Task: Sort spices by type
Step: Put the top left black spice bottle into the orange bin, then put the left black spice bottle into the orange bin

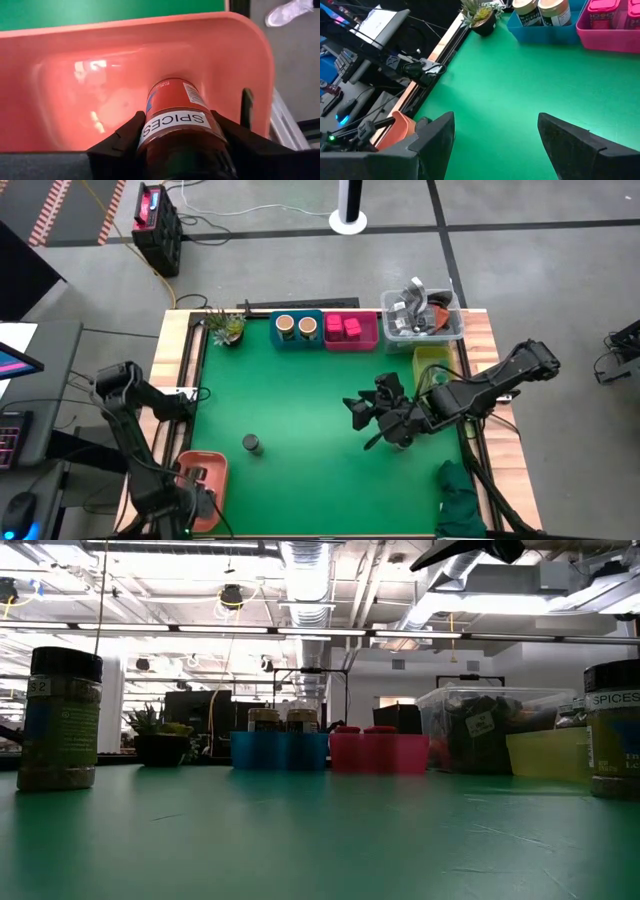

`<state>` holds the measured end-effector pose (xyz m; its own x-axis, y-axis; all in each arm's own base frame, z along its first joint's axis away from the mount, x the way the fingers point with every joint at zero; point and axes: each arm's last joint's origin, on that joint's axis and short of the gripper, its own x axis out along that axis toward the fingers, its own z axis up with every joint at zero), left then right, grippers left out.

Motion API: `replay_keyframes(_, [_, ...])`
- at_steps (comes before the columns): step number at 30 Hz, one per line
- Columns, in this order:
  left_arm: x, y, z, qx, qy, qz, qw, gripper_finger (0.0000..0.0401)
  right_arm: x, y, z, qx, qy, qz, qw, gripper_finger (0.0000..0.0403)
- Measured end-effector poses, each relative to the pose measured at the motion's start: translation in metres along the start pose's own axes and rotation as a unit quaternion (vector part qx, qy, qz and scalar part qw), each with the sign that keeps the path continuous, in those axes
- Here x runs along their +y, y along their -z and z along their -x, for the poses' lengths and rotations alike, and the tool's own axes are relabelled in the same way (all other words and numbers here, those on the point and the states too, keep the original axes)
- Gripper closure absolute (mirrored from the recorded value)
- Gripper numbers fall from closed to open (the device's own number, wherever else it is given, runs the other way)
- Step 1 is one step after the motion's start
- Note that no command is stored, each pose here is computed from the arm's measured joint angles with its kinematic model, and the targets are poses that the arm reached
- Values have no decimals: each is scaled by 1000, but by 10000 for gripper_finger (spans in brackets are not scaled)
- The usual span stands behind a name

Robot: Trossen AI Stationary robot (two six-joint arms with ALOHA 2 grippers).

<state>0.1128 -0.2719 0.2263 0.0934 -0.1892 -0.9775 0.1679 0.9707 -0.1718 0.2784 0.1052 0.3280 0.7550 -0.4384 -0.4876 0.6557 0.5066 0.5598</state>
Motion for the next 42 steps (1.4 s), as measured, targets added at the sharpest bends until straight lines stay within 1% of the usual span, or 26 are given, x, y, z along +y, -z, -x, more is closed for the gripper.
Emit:
replay_keyframes(2, [-4, -1, -5, 2, 11, -3, 1000, 220, 0, 0, 0, 0, 0, 0, 1000, 94])
replay_keyframes(5, [-5, 0, -10, 8, 11, -4, 1000, 220, 0, 0, 0, 1, 0, 0, 1000, 94])
replay_keyframes(9, [-2, 2, -14, 21, 2, 18, 1000, 214, 0, 0, 0, 2, 0, 2, 1000, 94])
replay_keyframes(11, [-2, 2, -14, 19, 6, 19, 1000, 200, 0, 0, 0, 2, -1, 7, 1000, 94])
replay_keyframes(19, [-4, 2, -13, 27, 18, 23, 999, 122, 0, 0, 0, 1, -2, 8, 1000, 94])
replay_keyframes(22, [-2, 2, -5, 26, 24, 30, 999, 108, 0, 0, 0, 1, -2, 8, 1000, 94])
replay_keyframes(26, [3, 2, 13, 20, 34, 48, 998, 105, 0, 0, 0, 1, -2, 9, 1000, 94])
replay_keyframes(31, [13, 2, 38, 20, 78, 70, 994, 104, 0, 0, 0, 1, -2, 13, 1000, 94])
replay_keyframes(33, [21, -1, 49, 10, 86, 86, 993, 104, 0, 0, 0, 1, -2, 17, 1000, 94])
replay_keyframes(35, [31, -3, 58, -16, 77, 105, 991, 104, 1, 0, 0, 1, -3, 18, 1000, 94])
replay_keyframes(38, [49, -10, 66, -47, 39, 133, 989, 104, 1, 0, 0, 1, -5, 18, 1000, 94])
replay_keyframes(42, [72, -22, 70, -67, -6, 152, 986, 104, 3, 0, 0, 1, -12, 14, 1000, 94])
